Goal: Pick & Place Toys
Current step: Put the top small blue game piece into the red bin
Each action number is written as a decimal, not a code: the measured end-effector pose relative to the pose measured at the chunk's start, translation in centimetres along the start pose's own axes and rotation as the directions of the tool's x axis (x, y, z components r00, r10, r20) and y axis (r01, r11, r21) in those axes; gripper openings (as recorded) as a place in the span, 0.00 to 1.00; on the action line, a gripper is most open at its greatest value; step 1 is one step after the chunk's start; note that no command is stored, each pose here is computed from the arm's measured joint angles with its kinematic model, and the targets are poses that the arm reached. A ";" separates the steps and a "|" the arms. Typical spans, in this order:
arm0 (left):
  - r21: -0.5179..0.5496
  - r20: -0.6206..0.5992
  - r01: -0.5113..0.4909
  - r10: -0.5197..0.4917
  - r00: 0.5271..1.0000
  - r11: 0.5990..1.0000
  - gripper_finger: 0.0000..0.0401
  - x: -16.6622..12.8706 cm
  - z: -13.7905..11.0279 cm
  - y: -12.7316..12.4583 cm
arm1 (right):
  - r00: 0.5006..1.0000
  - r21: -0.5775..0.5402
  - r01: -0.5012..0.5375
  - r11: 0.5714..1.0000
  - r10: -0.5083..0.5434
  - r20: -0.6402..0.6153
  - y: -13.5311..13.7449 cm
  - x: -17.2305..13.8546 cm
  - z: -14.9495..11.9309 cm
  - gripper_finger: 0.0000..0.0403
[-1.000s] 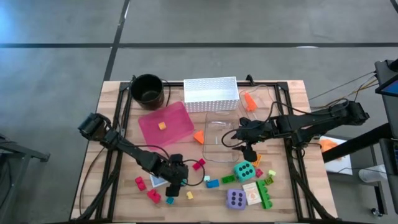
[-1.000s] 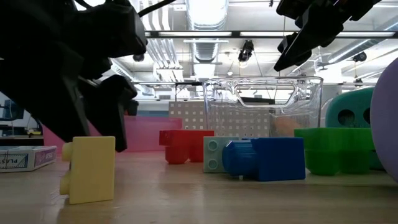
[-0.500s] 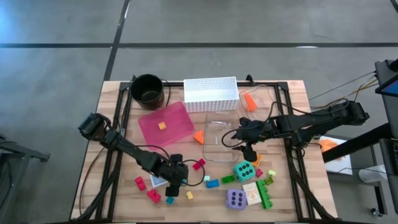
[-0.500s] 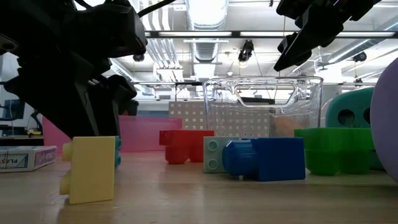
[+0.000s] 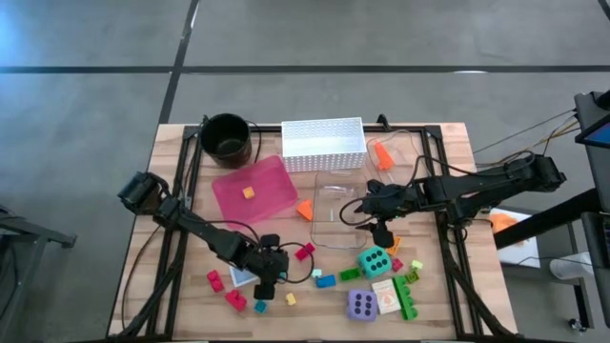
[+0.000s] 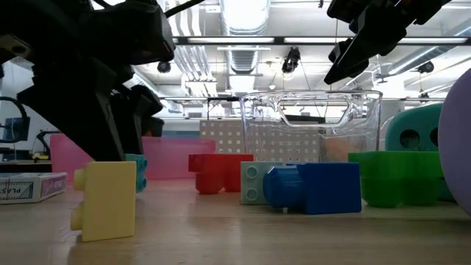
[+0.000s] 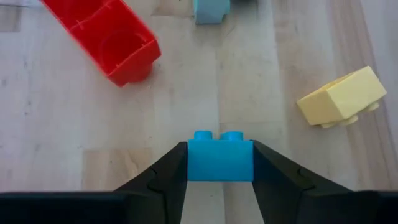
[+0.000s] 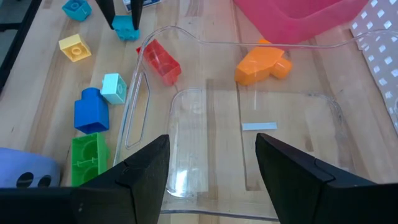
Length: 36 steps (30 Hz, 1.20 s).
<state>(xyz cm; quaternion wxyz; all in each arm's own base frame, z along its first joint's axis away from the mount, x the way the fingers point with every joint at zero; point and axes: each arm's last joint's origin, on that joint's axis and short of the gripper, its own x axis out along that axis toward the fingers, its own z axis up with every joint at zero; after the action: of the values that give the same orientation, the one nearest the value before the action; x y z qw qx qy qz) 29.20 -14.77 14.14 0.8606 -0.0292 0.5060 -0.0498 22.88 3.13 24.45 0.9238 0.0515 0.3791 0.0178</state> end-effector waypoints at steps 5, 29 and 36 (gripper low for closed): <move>-0.024 -0.022 -0.031 0.031 0.999 0.999 0.38 -1.7 0.3 1.3 | 1.000 0.000 0.000 1.000 0.000 0.000 0.0 0.0 0.0 0.59; -0.245 0.140 -0.617 0.657 0.741 0.748 0.38 -13.6 1.6 12.3 | 1.000 -0.020 0.000 1.000 0.000 0.002 0.0 0.0 0.0 0.59; -0.433 0.018 -0.465 0.523 0.852 0.772 0.38 -11.0 -1.2 15.9 | 1.000 -0.023 0.000 1.000 0.000 0.003 0.0 0.0 0.0 0.59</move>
<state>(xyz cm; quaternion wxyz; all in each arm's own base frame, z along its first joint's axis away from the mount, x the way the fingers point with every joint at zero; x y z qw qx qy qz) 23.73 2.26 21.54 0.8496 -0.0796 0.4341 0.2889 22.90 3.13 24.46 0.9248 0.0407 0.3776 0.0220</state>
